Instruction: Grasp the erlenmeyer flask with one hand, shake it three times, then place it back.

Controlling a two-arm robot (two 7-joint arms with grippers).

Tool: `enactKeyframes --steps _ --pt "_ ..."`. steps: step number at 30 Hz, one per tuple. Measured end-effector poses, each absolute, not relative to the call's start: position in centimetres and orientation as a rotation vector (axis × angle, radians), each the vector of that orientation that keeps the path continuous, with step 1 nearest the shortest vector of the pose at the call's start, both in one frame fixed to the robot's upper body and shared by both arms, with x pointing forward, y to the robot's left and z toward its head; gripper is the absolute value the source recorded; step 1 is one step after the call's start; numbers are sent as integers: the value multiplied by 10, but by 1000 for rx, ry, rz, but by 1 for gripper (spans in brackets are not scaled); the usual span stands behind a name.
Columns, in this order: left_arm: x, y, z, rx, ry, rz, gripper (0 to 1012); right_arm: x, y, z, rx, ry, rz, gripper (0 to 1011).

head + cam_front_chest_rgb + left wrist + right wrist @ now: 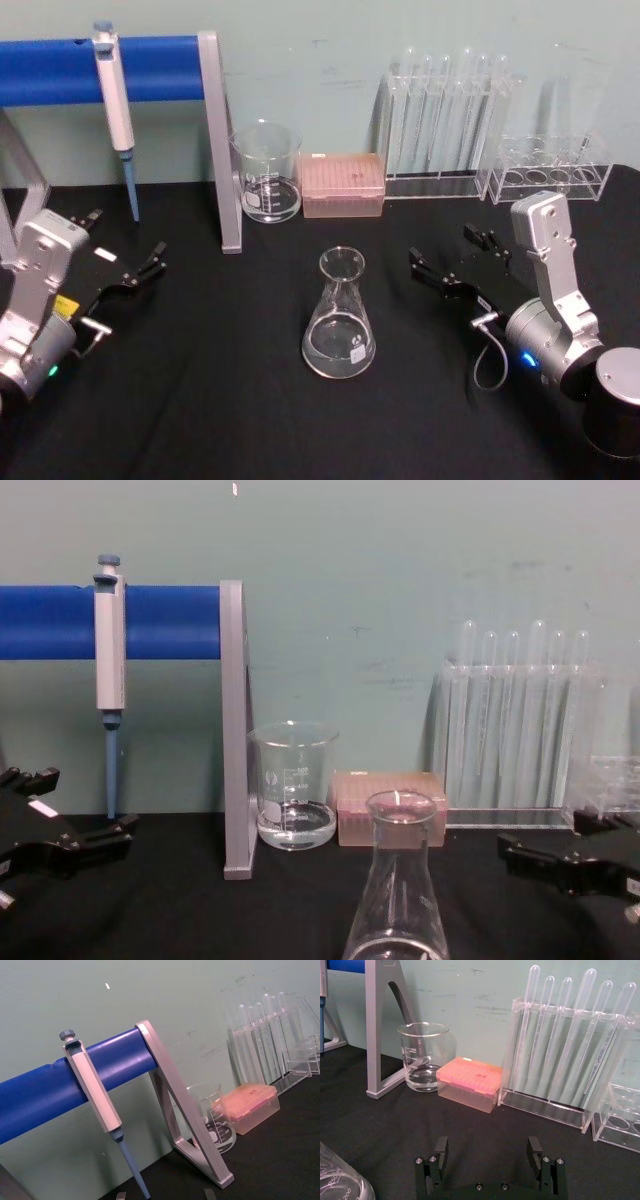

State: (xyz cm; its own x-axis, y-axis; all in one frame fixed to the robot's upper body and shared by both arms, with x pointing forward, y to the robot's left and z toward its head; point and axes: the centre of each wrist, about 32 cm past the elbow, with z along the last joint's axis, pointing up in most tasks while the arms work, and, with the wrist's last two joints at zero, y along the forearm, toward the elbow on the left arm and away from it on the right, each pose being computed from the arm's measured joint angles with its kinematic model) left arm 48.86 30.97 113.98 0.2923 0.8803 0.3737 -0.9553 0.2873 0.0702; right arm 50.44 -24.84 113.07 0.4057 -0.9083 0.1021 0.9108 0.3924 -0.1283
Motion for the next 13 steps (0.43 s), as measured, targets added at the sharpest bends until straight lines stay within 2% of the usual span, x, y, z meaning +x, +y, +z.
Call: enactKeyframes --steps 13 --pt "489 310 1140 304 -285 1248 1001 504 -248 1131 -173 -16 -1155 1000"
